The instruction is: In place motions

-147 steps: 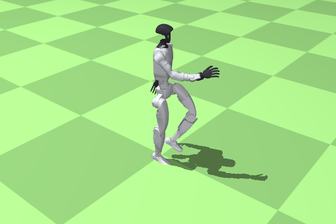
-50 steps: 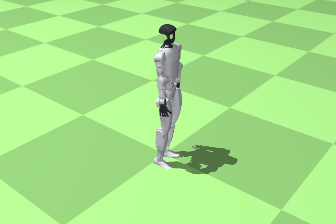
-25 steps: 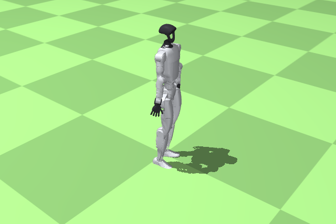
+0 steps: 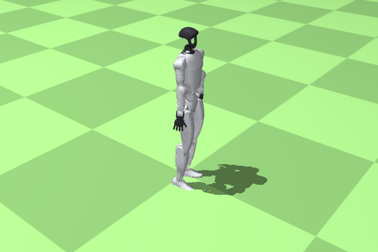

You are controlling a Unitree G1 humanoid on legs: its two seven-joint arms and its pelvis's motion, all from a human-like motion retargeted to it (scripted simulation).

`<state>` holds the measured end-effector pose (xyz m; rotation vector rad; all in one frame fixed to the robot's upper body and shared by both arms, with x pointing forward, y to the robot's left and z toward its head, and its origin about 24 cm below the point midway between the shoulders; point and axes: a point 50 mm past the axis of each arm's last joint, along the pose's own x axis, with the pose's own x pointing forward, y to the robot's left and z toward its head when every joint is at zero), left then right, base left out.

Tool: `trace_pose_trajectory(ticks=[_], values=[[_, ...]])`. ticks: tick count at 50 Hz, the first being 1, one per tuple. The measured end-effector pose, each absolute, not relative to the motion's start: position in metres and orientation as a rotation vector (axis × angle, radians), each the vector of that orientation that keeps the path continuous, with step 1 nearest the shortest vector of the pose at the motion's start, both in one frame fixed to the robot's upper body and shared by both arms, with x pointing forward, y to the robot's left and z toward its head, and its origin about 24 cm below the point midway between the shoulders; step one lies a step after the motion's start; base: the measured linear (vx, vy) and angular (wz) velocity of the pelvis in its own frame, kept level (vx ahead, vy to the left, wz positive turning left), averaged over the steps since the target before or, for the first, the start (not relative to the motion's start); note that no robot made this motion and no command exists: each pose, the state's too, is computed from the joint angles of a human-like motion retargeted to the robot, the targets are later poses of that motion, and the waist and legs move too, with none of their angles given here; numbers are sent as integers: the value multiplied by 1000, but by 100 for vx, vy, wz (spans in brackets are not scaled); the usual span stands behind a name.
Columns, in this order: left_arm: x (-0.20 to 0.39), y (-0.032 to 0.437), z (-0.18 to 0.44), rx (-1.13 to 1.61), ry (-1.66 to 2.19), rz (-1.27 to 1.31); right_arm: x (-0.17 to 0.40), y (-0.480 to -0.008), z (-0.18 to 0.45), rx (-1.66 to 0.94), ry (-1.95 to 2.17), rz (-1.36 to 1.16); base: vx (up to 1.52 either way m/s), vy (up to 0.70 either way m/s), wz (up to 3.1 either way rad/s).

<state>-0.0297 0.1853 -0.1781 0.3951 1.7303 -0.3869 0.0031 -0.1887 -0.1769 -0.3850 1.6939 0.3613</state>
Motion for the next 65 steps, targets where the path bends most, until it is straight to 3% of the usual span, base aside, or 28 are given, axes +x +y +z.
trace_pose_trajectory(ticks=[12,34,65], values=[[-7,176,-181,404,1656,-443,10,-187,-177,-388,1677,383,0,0,0],[-44,187,-176,401,1781,-387,-4,-190,-176,-355,1730,364,0,0,0],[-22,186,-178,413,1712,-434,3,-192,-176,-378,1709,389,0,0,0]])
